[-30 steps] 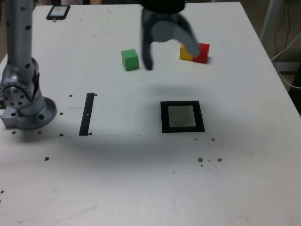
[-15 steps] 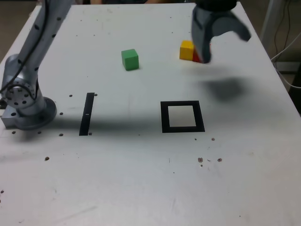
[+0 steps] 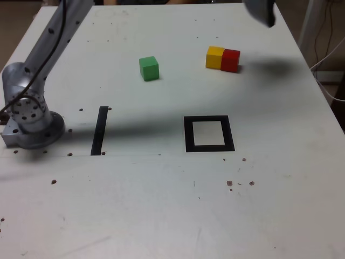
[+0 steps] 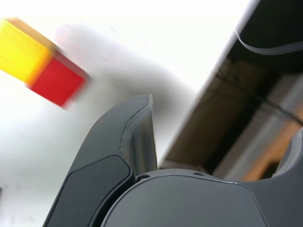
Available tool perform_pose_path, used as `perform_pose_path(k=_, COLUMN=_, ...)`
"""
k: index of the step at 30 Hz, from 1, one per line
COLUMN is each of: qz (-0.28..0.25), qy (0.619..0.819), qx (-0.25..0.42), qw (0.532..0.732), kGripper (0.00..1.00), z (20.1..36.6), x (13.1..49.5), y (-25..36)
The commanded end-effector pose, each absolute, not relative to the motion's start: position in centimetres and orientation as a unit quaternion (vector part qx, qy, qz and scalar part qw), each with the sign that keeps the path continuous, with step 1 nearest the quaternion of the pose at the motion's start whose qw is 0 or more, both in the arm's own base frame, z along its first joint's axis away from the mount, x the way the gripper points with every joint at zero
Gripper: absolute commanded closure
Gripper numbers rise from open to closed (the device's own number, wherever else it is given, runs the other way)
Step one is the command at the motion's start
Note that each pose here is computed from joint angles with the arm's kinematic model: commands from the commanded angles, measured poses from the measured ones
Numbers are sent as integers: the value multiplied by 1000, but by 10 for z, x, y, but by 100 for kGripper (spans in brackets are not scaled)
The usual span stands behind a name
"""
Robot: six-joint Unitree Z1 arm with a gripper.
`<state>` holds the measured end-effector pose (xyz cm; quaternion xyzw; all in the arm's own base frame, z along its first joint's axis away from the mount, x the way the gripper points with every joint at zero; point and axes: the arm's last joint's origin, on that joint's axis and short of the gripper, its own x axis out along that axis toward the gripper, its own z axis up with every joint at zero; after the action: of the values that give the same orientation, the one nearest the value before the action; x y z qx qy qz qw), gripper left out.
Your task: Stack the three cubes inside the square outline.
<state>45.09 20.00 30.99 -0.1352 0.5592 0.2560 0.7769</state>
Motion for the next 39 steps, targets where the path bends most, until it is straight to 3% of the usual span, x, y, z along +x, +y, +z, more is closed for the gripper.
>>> perform_pose_path(k=1, qz=265, qy=564, qx=-139, qw=770, kGripper=0, z=318, x=439, y=201)
perform_pose_path(k=13, qz=259, qy=607, qx=-242, qw=711, kGripper=0, z=326, x=402, y=173)
perform_pose_path(k=18, qz=274, qy=621, qx=-259, qw=687, kGripper=0, z=313, x=400, y=170)
perform_pose_path(k=27, qz=299, qy=629, qx=-274, qw=663, kGripper=0, z=278, x=410, y=170)
perform_pose_path(k=39, qz=306, qy=644, qx=-296, qw=636, kGripper=2, z=261, x=408, y=175)
